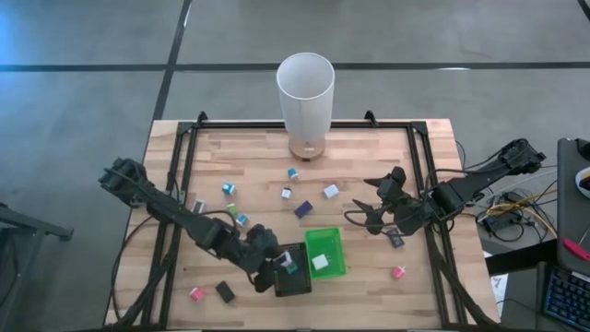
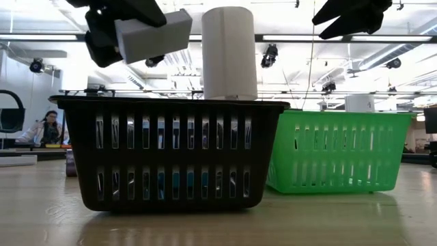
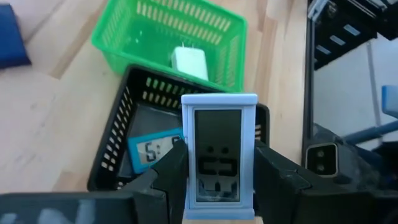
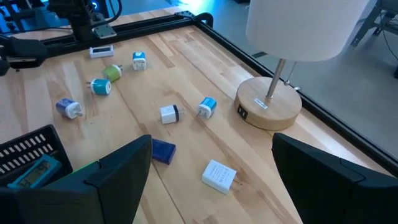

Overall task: Pick & Place Office items
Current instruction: Put the right white digital clock into the black bin

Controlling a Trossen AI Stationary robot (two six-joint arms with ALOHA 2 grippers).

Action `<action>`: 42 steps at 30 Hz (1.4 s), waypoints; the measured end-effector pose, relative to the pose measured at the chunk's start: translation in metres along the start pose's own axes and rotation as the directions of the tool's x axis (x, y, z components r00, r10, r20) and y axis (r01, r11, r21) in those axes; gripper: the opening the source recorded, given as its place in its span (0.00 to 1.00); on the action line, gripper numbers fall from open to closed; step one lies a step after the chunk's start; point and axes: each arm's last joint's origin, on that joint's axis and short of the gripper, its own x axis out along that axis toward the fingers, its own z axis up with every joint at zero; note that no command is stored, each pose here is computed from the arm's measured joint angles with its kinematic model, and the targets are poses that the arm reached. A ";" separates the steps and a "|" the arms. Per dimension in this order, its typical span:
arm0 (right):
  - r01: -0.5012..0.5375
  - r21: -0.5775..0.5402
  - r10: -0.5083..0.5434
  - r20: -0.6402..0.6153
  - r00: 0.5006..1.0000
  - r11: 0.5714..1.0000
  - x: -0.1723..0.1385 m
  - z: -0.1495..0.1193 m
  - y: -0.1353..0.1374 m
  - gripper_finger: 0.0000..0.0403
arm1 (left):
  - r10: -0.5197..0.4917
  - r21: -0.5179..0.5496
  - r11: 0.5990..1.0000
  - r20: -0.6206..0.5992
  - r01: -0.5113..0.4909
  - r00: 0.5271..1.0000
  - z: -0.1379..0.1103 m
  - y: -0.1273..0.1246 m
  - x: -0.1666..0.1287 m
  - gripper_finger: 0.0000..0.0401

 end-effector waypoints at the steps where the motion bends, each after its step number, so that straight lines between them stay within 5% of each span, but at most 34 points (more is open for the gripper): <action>1: 0.000 0.000 0.000 0.000 1.000 1.000 0.000 0.000 0.000 0.81 | -0.006 -0.004 1.000 -0.007 0.006 1.000 0.000 0.000 0.000 0.36; 12: 0.000 0.000 0.000 0.000 1.000 1.000 0.000 0.000 0.000 0.81 | -0.003 -0.026 1.000 -0.022 0.003 1.000 0.003 0.004 0.005 0.36; 20: 0.000 0.004 0.000 -0.001 1.000 1.000 0.000 0.000 0.000 0.81 | -0.023 -0.019 1.000 -0.119 0.021 0.993 -0.003 0.004 0.036 0.36; 30: -0.001 0.007 0.001 -0.001 1.000 1.000 0.000 0.000 0.000 0.81 | -0.087 0.047 0.995 -0.101 0.092 0.991 0.019 -0.016 0.046 0.36; 42: -0.001 0.006 0.001 -0.001 1.000 1.000 0.000 0.000 0.000 0.81 | -0.036 0.025 0.999 -0.134 0.040 0.990 0.015 -0.003 0.051 0.36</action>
